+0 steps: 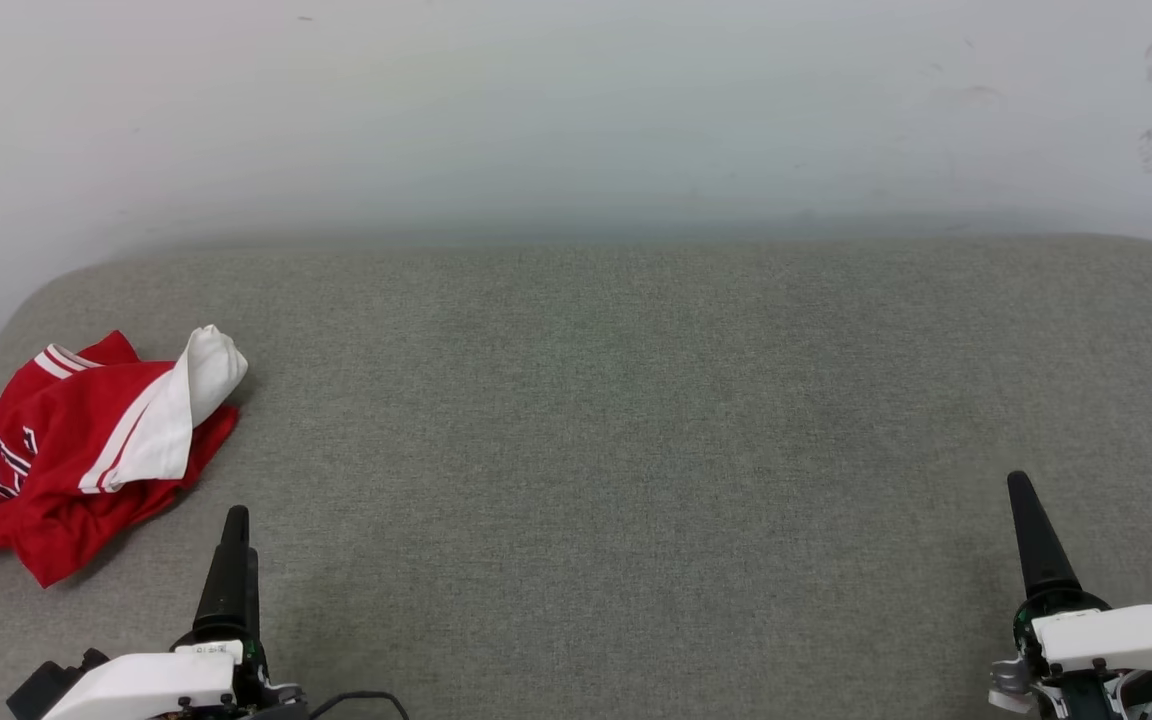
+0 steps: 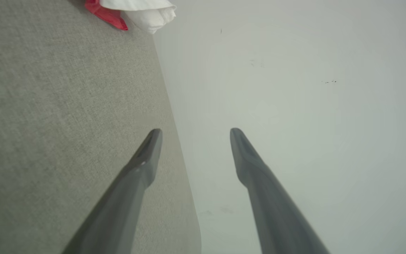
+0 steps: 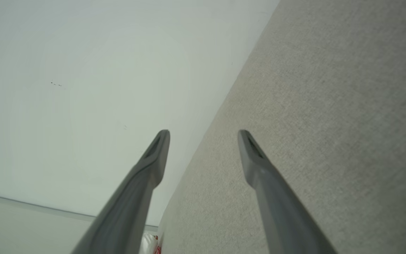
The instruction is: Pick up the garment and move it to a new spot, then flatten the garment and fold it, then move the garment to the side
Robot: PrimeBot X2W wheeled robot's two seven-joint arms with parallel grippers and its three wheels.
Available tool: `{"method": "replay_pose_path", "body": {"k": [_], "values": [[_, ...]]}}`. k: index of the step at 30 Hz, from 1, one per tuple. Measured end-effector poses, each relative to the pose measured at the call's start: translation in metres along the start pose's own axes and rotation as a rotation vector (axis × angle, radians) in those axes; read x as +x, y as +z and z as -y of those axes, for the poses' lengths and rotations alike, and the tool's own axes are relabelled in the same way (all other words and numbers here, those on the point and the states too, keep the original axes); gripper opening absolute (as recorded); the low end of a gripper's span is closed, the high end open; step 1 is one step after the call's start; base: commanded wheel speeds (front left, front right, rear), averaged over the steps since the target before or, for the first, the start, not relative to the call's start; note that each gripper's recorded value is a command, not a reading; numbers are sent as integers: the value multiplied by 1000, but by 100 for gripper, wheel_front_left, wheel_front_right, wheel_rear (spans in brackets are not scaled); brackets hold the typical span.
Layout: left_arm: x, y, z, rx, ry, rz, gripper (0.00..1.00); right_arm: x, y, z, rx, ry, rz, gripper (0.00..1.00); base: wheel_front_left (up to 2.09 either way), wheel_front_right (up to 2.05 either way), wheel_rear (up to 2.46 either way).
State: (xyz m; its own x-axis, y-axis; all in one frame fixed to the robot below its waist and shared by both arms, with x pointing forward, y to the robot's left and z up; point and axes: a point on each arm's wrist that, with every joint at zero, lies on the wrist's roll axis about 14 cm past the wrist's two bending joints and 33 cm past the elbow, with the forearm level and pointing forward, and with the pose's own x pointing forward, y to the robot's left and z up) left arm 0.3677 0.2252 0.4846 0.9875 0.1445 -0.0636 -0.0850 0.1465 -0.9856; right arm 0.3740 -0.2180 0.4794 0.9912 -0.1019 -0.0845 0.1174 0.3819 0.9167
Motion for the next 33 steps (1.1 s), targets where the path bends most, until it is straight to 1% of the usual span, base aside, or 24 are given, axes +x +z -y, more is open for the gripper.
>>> {"method": "replay_pose_path", "body": {"k": [3, 6, 9, 14, 17, 22, 26, 33], "values": [[-3, 0, -5, 19, 14, 4, 100, 1, 2, -10, -82, 33, 8, 100, 0, 0, 0], [-3, 3, -3, 41, 7, 17, 100, 2, 2, -18, -170, 57, 13, 100, 0, 0, 0], [-2, 18, 2, 79, -9, 66, 100, 2, 2, -28, -271, 92, 16, 100, 0, 0, 0], [-2, 18, 9, 138, -28, 72, 100, 2, 1, -41, -383, 135, 28, 100, 0, 0, 0], [-2, 21, 14, 191, -44, 87, 100, 1, 0, -48, -457, 158, 34, 100, 0, 0, 0], [-1, 13, 33, 321, -109, 72, 100, 1, 3, -56, -554, 185, 58, 100, 0, 0, 0], [-3, -4, 42, 438, -151, 32, 100, 1, 4, -65, -647, 213, 78, 100, 0, 0, 0], [-5, -16, 53, 647, -209, 17, 100, 0, 2, -69, -774, 234, 91, 100, 0, 0, 0]]}}
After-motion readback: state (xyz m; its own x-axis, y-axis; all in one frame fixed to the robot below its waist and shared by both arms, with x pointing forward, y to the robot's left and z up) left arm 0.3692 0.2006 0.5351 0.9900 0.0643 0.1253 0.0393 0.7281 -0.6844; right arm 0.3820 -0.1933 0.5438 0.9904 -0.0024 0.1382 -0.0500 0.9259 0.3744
